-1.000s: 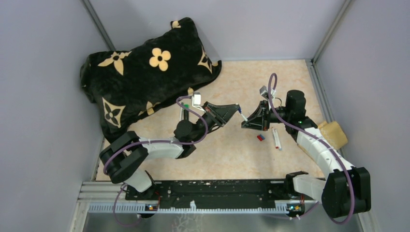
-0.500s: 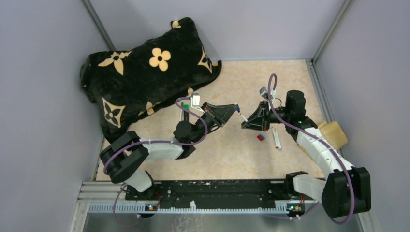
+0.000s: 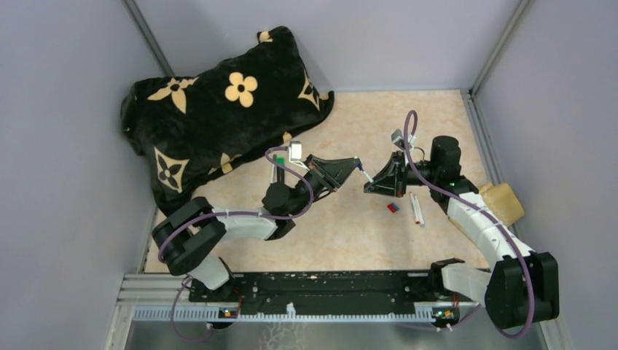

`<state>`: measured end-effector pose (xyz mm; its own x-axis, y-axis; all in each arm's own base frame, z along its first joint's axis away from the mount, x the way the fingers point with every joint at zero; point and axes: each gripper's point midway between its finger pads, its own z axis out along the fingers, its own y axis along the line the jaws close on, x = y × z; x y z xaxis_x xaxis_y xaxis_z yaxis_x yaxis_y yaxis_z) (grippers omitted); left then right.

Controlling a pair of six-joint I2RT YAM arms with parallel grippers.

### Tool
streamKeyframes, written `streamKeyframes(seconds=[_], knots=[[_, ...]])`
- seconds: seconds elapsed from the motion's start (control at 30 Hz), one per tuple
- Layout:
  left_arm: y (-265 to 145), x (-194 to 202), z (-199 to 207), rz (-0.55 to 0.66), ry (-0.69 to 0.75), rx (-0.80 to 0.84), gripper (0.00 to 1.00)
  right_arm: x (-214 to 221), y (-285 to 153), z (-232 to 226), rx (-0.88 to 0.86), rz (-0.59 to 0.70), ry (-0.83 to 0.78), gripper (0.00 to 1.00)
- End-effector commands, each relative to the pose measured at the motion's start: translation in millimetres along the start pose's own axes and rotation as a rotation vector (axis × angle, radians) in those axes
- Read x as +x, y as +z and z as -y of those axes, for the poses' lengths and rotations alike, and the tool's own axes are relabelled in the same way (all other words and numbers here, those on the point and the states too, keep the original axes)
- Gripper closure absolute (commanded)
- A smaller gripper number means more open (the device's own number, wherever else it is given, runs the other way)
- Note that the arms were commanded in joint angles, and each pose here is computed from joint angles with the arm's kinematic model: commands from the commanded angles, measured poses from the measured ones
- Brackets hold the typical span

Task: Insert the pens into the pen caps
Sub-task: Insert the pen cap onto the pen.

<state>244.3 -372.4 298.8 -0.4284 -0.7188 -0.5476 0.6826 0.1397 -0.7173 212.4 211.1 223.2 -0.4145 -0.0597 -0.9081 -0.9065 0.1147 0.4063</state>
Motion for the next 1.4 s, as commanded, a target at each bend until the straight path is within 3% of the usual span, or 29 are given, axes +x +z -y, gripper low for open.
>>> streamKeyframes(seconds=[0.0, 1.03, 1.37], knots=[[-2, -3, 12, 0.022, -0.024, 0.057, 1.00, -4, 2, -1, -0.010, 0.009, -0.033, 1.00], [-1, 25, 9, -0.013, -0.024, 0.054, 1.00, -18, 3, 6, 0.057, 0.055, 0.010, 1.00], [-4, 64, 12, -0.059, -0.017, 0.023, 1.00, -35, 4, 28, 0.159, 0.106, -0.003, 1.00]])
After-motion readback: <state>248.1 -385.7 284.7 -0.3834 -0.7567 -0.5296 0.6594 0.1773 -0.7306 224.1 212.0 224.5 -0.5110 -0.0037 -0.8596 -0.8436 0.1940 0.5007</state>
